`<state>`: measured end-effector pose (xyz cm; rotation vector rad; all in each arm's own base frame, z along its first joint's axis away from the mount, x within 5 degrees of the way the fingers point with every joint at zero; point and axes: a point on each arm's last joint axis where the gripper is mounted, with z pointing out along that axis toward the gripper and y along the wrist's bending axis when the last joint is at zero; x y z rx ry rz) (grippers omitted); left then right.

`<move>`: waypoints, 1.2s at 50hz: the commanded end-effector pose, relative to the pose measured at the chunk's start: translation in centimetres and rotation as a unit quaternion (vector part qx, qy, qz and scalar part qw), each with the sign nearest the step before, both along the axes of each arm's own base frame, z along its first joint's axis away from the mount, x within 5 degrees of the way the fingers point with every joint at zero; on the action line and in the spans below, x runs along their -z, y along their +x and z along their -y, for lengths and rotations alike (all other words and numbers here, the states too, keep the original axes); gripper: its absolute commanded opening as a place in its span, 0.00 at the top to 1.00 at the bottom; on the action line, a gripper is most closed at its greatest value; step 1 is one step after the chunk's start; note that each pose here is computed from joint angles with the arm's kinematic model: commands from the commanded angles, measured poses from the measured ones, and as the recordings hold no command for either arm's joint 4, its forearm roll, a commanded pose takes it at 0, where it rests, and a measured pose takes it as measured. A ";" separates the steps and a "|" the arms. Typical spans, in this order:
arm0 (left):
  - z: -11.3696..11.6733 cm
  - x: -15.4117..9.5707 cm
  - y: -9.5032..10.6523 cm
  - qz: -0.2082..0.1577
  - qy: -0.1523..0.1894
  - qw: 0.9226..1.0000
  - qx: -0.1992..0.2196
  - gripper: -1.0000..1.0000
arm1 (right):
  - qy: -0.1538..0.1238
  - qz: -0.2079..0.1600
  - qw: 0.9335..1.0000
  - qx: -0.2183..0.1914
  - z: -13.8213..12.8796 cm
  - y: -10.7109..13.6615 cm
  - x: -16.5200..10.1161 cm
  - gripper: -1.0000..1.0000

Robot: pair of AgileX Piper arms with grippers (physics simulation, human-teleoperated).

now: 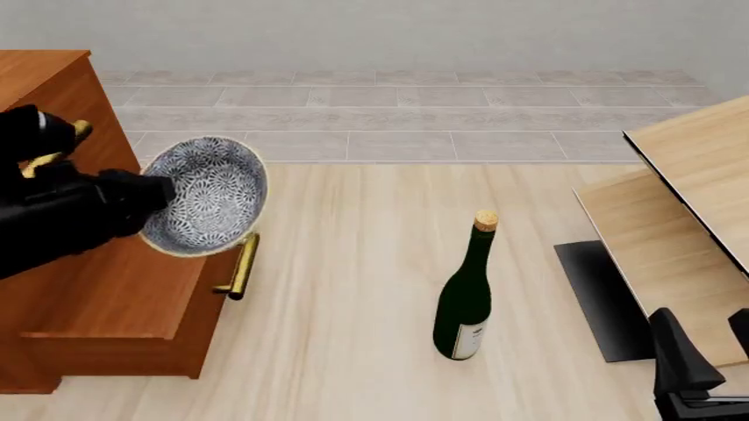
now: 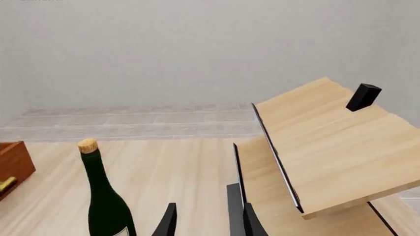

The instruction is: Put the bowl on top of the cabinet.

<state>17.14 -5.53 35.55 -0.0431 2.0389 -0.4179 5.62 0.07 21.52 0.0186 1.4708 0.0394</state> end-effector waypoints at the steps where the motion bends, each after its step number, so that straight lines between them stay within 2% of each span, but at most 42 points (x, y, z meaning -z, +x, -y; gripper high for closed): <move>1: -1.6 -2.7 1.1 -0.053 -0.007 0.997 -0.059 1.00 | 0.002 0.002 1.000 0.001 0.0 0.0 -0.1 0.00; 3: -1.5 -2.9 1.4 -0.066 -0.017 0.996 -0.065 1.00 | 0.002 0.002 1.000 0.001 0.0 0.0 0.0 0.00; 4: -1.7 -3.7 1.2 -0.052 -0.014 0.996 -0.066 1.00 | 0.002 0.002 1.000 0.001 0.0 0.0 0.0 0.00; 11: -2.6 -4.8 2.1 -0.084 -0.029 0.990 -0.106 1.00 | 0.002 0.001 1.000 0.000 0.0 0.0 0.0 0.00; 13: -2.2 -5.8 1.8 -0.081 -0.038 0.991 -0.099 1.00 | 0.002 0.001 1.000 0.000 0.0 0.0 0.0 0.00; 15: -2.7 -6.2 1.7 -0.080 -0.042 0.990 -0.111 1.00 | 0.002 0.001 1.000 0.000 0.0 0.0 0.0 0.00; 16: -2.0 -6.5 1.6 -0.083 -0.055 0.990 -0.102 1.00 | 0.002 0.001 1.000 0.000 0.0 0.0 0.0 0.00; 21: -2.3 -6.9 2.2 -0.107 -0.078 0.983 -0.131 1.00 | 0.001 0.001 1.000 0.000 0.0 0.0 0.0 0.00; 25: -2.7 -8.1 2.0 -0.106 -0.091 0.979 -0.147 1.00 | 0.001 0.000 1.000 0.000 0.0 0.0 0.0 0.00; 28: -3.4 -9.5 2.1 -0.114 -0.110 0.972 -0.176 1.00 | 0.000 0.000 1.000 -0.001 0.0 0.0 0.0 0.00; 31: -3.9 -11.4 1.8 -0.100 -0.120 0.970 -0.187 1.00 | -0.001 -0.001 1.000 -0.002 0.0 0.0 0.0 0.00; 32: -3.6 -12.0 1.8 -0.092 -0.118 0.973 -0.176 1.00 | 0.000 -0.001 1.000 -0.002 0.0 0.0 0.0 0.00; 34: -4.1 -11.6 1.9 -0.114 -0.130 0.964 -0.202 1.00 | -0.001 0.000 1.000 -0.002 0.0 0.0 0.0 0.00; 36: -4.5 -12.2 2.0 -0.113 -0.121 0.964 -0.206 1.00 | -0.001 0.000 1.000 -0.001 0.0 0.0 0.0 0.00; 37: -5.0 -12.3 1.9 -0.112 -0.123 0.961 -0.220 1.00 | -0.001 0.000 1.000 -0.001 0.0 0.0 0.0 0.00; 39: -4.8 -12.9 2.1 -0.110 -0.124 0.962 -0.216 1.00 | 0.000 -0.001 1.000 -0.002 0.0 0.0 0.0 0.00; 40: -5.0 -12.8 2.1 -0.114 -0.134 0.958 -0.226 1.00 | 0.000 0.000 1.000 -0.002 0.0 0.0 0.0 0.00; 42: -5.4 -13.6 2.1 -0.110 -0.140 0.955 -0.238 1.00 | 0.000 0.000 1.000 -0.002 0.0 0.0 0.0 0.00; 47: -6.0 -15.3 2.1 -0.099 -0.142 0.952 -0.251 1.00 | -0.001 -0.001 1.000 -0.002 0.0 0.0 0.0 0.00; 49: -7.1 -15.8 2.0 -0.089 -0.142 0.947 -0.274 1.00 | -0.001 -0.001 1.000 -0.002 0.0 0.0 0.0 0.00; 51: -7.3 -15.8 2.4 -0.088 -0.139 0.947 -0.278 1.00 | -0.001 0.000 1.000 -0.002 0.0 0.0 0.0 0.00; 55: -8.4 -15.9 2.7 -0.087 -0.154 0.934 -0.309 1.00 | 0.000 0.000 1.000 -0.001 0.0 0.0 0.0 0.00; 56: -8.4 -15.9 2.7 -0.087 -0.154 0.934 -0.309 1.00 | 0.000 0.000 1.000 -0.001 0.0 0.0 0.0 0.00; 58: -9.1 -15.7 3.0 -0.089 -0.158 0.927 -0.327 1.00 | 0.001 0.000 1.000 -0.001 0.0 0.0 0.0 0.00; 60: -9.5 -16.0 3.1 -0.083 -0.163 0.924 -0.336 1.00 | 0.001 0.000 1.000 -0.002 0.0 0.0 0.0 0.00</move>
